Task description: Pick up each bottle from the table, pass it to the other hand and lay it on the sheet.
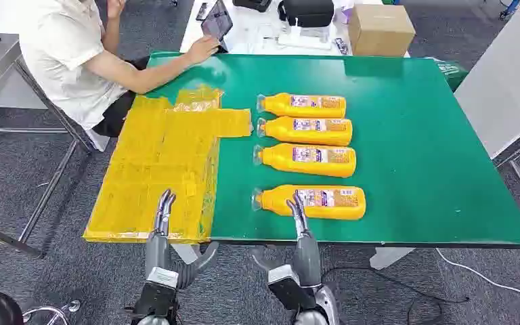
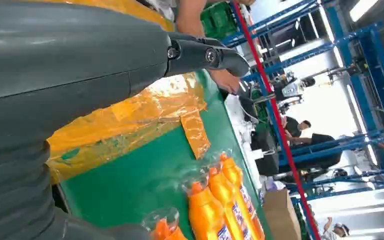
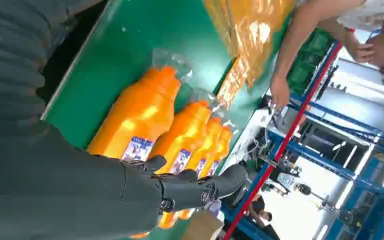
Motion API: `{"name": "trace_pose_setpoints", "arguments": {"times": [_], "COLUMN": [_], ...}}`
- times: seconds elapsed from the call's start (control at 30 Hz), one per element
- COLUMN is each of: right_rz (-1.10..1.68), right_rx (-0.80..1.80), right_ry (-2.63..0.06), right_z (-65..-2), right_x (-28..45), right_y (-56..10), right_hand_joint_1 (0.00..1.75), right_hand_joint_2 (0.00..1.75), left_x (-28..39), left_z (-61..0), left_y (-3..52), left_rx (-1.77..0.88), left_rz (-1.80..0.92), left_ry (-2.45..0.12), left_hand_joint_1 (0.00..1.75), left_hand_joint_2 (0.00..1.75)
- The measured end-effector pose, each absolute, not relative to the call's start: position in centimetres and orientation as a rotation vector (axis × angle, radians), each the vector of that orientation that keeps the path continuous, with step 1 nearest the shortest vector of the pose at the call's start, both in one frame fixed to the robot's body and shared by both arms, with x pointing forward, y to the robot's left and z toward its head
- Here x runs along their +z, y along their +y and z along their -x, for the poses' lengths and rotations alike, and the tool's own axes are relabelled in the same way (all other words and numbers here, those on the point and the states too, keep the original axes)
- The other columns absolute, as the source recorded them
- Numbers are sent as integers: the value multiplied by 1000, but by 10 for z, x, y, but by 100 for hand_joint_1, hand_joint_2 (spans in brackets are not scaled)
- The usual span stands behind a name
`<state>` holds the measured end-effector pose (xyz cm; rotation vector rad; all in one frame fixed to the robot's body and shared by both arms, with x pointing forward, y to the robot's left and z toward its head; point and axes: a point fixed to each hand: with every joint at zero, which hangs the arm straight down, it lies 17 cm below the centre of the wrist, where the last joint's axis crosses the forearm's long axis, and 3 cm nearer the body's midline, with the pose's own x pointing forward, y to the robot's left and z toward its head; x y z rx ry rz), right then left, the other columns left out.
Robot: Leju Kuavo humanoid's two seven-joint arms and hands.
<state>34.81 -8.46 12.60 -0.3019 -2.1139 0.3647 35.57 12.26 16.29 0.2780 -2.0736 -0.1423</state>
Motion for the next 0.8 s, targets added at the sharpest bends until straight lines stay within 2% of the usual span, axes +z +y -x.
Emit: {"name": "trace_pose_setpoints", "arguments": {"times": [0.33,0.57,0.8], "right_rz": [391,617,871], "right_rx": [443,724,910], "right_ry": [-2137,-2171,-2055], "right_z": [-355,-379,-430], "right_x": [126,135,130], "right_y": [-95,-109,-162], "right_hand_joint_1": [0,0,0], "right_hand_joint_2": [175,175,175], "left_x": [162,170,172], "left_z": [-358,-363,-367], "left_y": [122,114,105], "left_rx": [-141,-135,-133], "left_rz": [-274,-230,-191], "left_ry": [-2075,-2103,-2114], "left_hand_joint_1": [0,0,0], "left_hand_joint_2": [175,175,175]}}
